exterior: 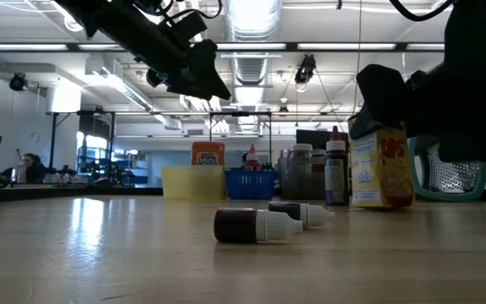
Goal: Pick & Place Kitchen Items
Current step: Put the yellow cereal box into the yellow bin
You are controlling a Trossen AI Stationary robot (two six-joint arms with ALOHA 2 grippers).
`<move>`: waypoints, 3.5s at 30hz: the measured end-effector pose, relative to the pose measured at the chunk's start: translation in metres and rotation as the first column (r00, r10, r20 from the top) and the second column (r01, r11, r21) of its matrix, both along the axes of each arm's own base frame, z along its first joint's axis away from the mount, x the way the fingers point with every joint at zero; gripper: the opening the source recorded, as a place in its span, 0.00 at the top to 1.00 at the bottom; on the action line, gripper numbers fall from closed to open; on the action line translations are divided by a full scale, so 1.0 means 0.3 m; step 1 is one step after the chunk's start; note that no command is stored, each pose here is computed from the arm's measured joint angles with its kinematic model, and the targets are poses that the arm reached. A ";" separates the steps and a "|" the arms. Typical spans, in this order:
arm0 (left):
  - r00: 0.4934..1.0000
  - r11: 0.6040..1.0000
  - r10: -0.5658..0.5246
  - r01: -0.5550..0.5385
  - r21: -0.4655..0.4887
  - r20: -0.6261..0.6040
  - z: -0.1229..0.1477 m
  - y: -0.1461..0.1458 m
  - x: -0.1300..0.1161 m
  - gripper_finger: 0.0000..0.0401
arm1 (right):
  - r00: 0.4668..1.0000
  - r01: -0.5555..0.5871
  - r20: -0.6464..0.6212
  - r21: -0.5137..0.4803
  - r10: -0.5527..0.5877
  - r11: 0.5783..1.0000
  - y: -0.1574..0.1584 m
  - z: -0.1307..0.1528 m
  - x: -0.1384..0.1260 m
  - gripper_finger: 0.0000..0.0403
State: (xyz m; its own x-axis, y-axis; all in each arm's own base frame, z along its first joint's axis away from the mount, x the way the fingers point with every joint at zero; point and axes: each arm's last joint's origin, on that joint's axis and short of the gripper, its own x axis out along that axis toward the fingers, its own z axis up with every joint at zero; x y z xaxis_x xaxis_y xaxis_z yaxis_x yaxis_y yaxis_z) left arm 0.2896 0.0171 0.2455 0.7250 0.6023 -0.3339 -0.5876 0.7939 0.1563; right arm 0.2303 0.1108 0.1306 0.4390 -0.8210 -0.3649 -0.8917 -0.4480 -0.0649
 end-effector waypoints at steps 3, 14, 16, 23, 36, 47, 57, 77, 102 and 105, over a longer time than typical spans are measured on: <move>1.000 1.000 0.000 0.000 0.000 0.001 0.000 0.000 0.000 0.18 | 1.000 0.000 -0.003 0.004 0.000 1.000 0.000 -0.001 0.000 0.21; 1.000 1.000 0.000 0.000 0.000 0.003 0.001 0.000 0.000 0.18 | 1.000 0.002 -0.007 0.011 -0.002 1.000 0.000 -0.002 -0.001 0.05; 1.000 1.000 0.000 0.000 0.000 0.003 0.001 0.000 0.000 0.18 | 1.000 0.001 -0.003 0.004 -0.001 1.000 -0.001 -0.002 -0.001 0.02; 1.000 1.000 0.000 0.000 0.000 0.002 0.001 0.000 0.000 0.18 | 1.000 -0.002 0.013 -0.002 0.002 1.000 0.003 -0.001 -0.003 0.01; 1.000 1.000 0.000 0.000 0.000 0.001 0.000 0.000 0.000 0.18 | 1.000 0.000 0.019 -0.007 0.000 1.000 0.002 0.008 -0.004 0.01; 1.000 1.000 0.000 0.000 0.000 0.000 0.000 0.000 0.000 0.18 | 1.000 0.013 0.015 -0.046 -0.012 0.999 0.000 0.051 -0.006 0.01; 1.000 1.000 0.000 0.000 0.000 0.002 0.001 0.000 0.000 0.18 | 0.999 0.027 0.022 -0.077 -0.025 0.997 -0.002 0.098 -0.007 0.01; 1.000 1.000 0.000 0.000 0.000 0.001 0.000 0.000 0.000 0.18 | 0.751 0.324 0.398 0.474 -0.527 0.819 -0.005 0.364 -0.012 0.01; 1.000 1.000 0.000 0.000 0.000 0.001 0.000 0.000 0.000 0.18 | 0.142 -0.041 -0.466 0.879 -0.873 -0.476 -0.241 0.538 -0.119 0.01; 1.000 1.000 0.000 0.000 0.000 0.000 0.000 0.000 0.000 0.18 | 0.115 -0.103 -0.516 0.844 -0.849 -0.526 -0.260 0.555 -0.121 0.01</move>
State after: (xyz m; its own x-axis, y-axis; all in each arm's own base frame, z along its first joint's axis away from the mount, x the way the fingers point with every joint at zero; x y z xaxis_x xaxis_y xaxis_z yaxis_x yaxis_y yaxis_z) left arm 0.2896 0.0171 0.2455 0.7252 0.6023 -0.3337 -0.5876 0.7940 0.1560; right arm 0.1939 0.0329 0.2969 0.4961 0.0756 -0.8650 0.0075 0.9958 0.0914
